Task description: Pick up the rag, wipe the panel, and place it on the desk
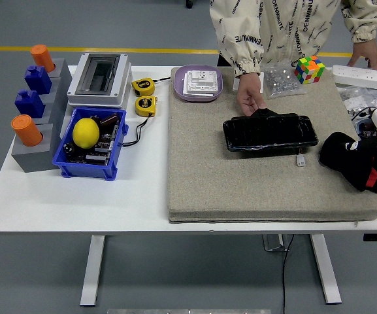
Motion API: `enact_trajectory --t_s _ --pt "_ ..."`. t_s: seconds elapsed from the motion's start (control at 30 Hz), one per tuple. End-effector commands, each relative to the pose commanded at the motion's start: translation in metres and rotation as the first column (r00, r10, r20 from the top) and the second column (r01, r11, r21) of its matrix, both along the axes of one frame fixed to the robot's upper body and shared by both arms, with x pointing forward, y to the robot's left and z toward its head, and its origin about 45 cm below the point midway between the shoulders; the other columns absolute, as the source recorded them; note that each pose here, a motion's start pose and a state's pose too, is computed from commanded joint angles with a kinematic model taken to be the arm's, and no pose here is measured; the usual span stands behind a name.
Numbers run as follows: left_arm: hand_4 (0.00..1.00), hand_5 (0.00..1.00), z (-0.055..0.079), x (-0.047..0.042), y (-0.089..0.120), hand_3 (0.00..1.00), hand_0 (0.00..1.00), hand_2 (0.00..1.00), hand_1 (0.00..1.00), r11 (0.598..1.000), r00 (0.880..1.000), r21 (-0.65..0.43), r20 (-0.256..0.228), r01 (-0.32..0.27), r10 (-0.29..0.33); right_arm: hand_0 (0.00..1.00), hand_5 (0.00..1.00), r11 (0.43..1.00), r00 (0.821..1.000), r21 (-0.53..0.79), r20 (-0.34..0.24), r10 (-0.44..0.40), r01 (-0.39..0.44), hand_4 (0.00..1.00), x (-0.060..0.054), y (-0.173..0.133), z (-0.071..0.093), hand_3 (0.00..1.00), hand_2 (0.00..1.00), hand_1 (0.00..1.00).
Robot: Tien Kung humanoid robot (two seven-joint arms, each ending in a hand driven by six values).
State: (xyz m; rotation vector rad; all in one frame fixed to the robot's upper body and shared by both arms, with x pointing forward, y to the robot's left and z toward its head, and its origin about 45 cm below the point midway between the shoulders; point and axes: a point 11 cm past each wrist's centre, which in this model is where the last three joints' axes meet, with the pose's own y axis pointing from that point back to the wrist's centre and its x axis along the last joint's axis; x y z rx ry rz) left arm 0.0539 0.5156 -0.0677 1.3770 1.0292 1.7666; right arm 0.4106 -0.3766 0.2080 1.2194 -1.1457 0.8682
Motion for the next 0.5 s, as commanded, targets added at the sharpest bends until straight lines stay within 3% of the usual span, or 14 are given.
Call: enact_trajectory --t_s 0.5 --pt "0.613 0.51 0.0 -0.0016 0.0 0.573 0.634 0.684 0.658 1.0 1.0 0.001 -0.005 0.004 -0.004 0.768 0.618 1.0 1.0 0.024 -0.008 0.002 -0.001 0.998 -0.004 0.005 -0.016 0.809 0.814 0.722"
